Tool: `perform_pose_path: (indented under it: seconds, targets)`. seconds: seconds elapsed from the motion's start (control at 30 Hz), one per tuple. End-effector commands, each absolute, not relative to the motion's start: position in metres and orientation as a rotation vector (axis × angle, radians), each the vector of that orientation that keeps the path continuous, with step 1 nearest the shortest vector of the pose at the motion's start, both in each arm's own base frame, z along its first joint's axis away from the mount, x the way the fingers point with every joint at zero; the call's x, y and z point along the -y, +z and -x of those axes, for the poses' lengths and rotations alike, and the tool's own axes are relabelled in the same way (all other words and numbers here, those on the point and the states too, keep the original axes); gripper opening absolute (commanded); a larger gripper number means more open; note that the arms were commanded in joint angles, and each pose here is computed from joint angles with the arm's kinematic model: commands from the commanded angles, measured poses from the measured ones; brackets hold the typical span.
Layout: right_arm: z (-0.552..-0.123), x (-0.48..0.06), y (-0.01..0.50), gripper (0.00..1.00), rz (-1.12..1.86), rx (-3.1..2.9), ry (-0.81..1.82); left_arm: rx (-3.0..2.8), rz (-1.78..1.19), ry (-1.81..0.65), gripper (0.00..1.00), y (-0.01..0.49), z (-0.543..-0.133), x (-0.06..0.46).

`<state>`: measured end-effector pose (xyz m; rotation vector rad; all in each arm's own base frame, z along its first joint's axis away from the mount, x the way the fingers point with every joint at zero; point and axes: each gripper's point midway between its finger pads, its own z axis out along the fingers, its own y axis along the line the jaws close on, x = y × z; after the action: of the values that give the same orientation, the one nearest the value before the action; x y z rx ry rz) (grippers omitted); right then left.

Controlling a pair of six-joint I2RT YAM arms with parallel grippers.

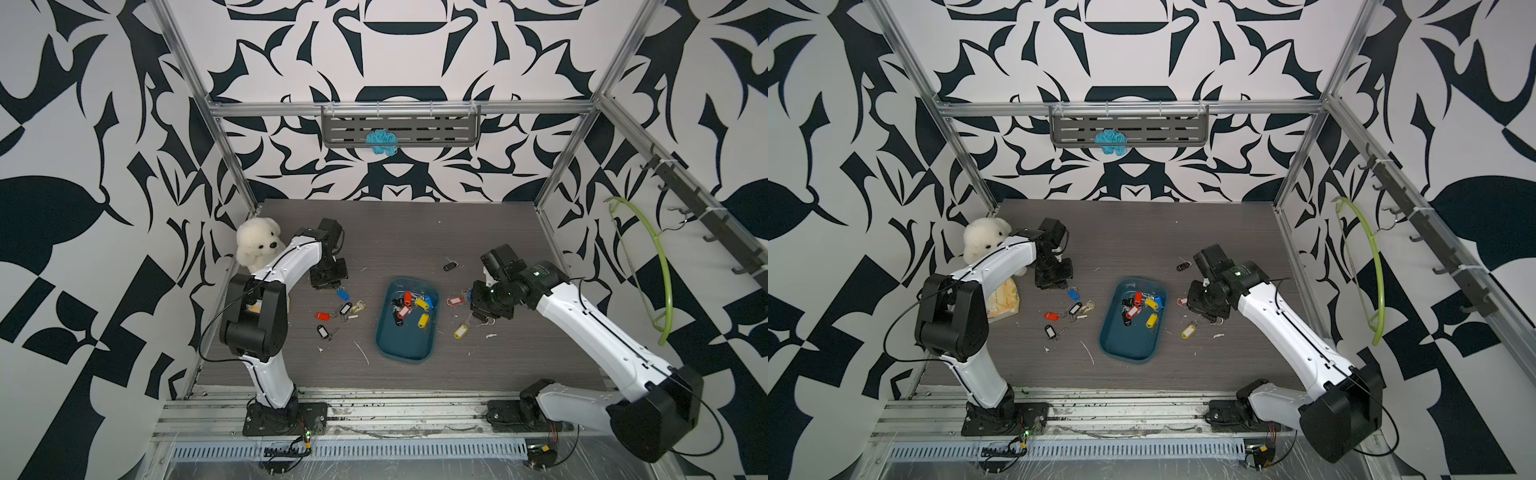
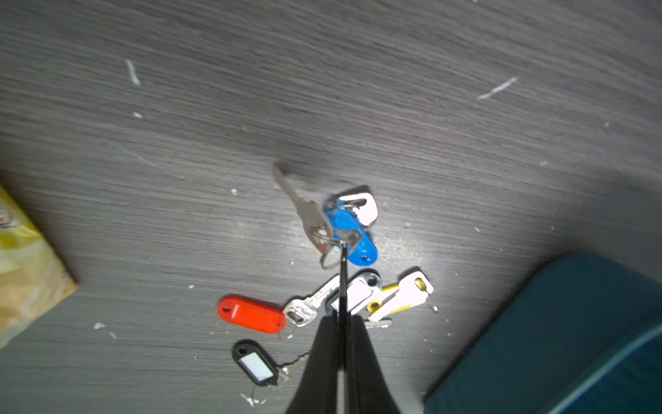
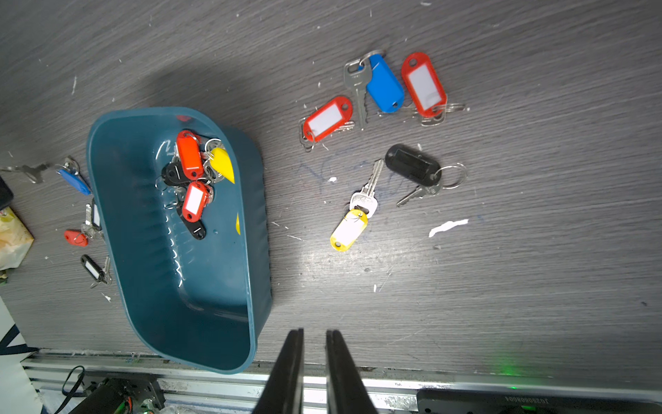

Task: Take the keys out of the storage box
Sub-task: Place the key at the center of the board.

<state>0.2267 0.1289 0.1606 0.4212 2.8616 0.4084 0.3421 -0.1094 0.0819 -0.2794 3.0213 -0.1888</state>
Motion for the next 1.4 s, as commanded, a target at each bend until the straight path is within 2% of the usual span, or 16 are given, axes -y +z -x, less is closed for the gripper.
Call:
perform_pose_path:
  seconds: [0.0,0.17,0.23,0.3,0.33,0.37,0.43,0.6,0.83,1.1,1.37]
  targets:
    - [-0.229,-0.128,0.16,0.18,-0.431,-2.849,0.385,-3.029,0.305,-0.155,0.0,0.078,-0.34,0.094]
    - [-0.229,-0.131,0.159,0.18,-0.427,-2.852,0.384,-3.034,0.325,-0.143,0.02,0.075,-0.341,0.088]
    - [-0.23,-0.132,0.16,0.22,-0.419,-2.853,0.383,-3.04,0.332,-0.137,0.21,0.072,-0.34,0.088]
    - [-0.229,-0.133,0.16,0.24,-0.415,-2.855,0.383,-3.037,0.347,-0.133,0.51,0.069,-0.34,0.087]
    - [-0.229,-0.133,0.159,0.26,-0.417,-2.856,0.38,-3.037,0.356,-0.141,0.6,0.069,-0.339,0.088]
    - [-0.229,-0.133,0.159,0.28,-0.414,-2.858,0.38,-3.035,0.365,-0.149,0.78,0.069,-0.339,0.089]
    - [-0.229,-0.133,0.159,0.31,-0.415,-2.857,0.377,-3.019,0.374,-0.181,0.84,0.073,-0.339,0.091]
    - [-0.229,-0.133,0.159,0.33,-0.415,-2.857,0.374,-2.938,0.366,-0.303,0.84,0.097,-0.338,0.102]
    - [-0.23,-0.133,0.155,0.32,-0.422,-2.857,0.375,-2.848,0.124,-0.406,0.76,0.136,-0.311,0.16]
    - [-0.228,-0.133,0.153,0.32,-0.419,-2.858,0.378,-2.867,-0.029,-0.399,0.64,0.134,-0.265,0.233]
    - [-0.225,-0.132,0.152,0.32,-0.42,-2.857,0.379,-2.898,-0.357,-0.274,0.64,0.118,-0.256,0.284]
